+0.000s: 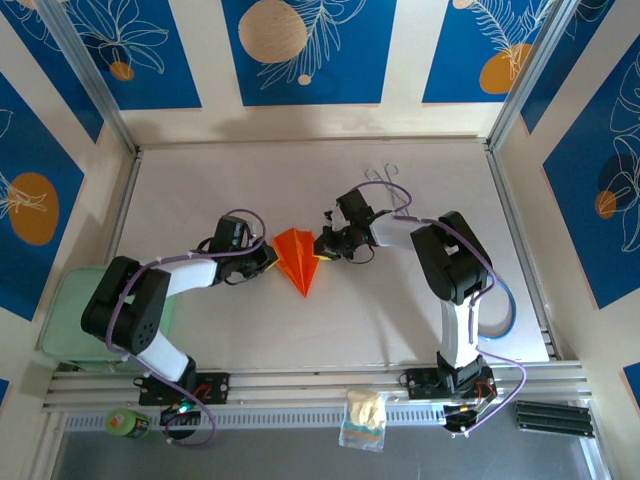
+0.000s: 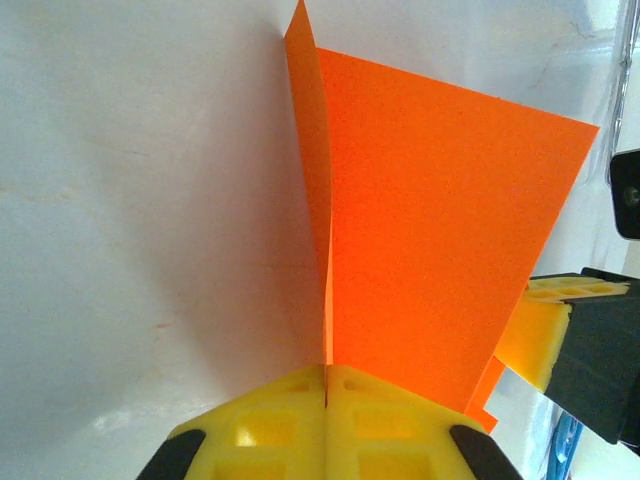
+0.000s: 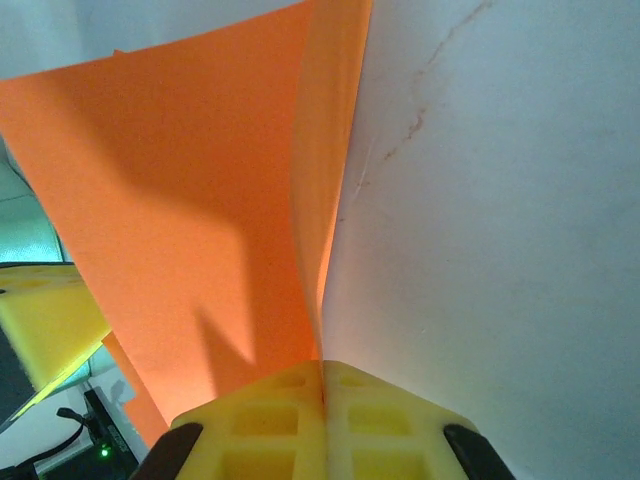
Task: Fold a paper plane with a square sheet of paper (pick it up from the middle)
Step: Turn over a paper plane at the center of the table.
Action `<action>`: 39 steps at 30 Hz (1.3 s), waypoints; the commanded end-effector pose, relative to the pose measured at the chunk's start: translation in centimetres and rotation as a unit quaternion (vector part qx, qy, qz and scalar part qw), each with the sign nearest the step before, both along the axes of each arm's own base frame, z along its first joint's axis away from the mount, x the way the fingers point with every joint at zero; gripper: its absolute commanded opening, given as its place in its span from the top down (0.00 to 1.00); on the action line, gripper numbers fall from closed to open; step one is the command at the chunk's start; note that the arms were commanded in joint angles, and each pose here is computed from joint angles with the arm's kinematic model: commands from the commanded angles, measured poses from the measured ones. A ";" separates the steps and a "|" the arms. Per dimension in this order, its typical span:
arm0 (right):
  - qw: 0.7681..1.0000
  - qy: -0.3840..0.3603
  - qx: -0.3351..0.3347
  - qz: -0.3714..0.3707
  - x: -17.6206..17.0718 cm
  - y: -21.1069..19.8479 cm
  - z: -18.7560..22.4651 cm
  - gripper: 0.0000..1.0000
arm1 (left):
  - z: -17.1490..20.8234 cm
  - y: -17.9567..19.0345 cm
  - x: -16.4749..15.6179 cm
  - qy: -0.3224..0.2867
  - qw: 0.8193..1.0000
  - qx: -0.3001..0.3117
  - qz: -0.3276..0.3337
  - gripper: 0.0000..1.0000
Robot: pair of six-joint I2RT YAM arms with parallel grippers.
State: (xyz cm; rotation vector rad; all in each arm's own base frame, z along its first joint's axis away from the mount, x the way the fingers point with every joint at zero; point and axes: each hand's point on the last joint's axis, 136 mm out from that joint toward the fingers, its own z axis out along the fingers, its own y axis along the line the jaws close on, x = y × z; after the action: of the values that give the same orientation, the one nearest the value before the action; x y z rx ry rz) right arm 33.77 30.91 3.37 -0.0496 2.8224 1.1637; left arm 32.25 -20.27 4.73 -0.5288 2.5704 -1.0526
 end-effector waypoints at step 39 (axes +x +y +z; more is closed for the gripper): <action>1.000 0.015 -0.001 0.011 -0.7 1.3 -0.4 0.98 | 1.2 -4.9 -3.0 0.010 0.996 -0.022 -0.084 0.76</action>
State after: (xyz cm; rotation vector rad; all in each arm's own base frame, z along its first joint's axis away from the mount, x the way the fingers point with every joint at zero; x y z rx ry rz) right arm 33.24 31.69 2.99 -0.0598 2.8392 1.1684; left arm 28.79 -24.01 4.80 -0.3806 2.6782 -1.1077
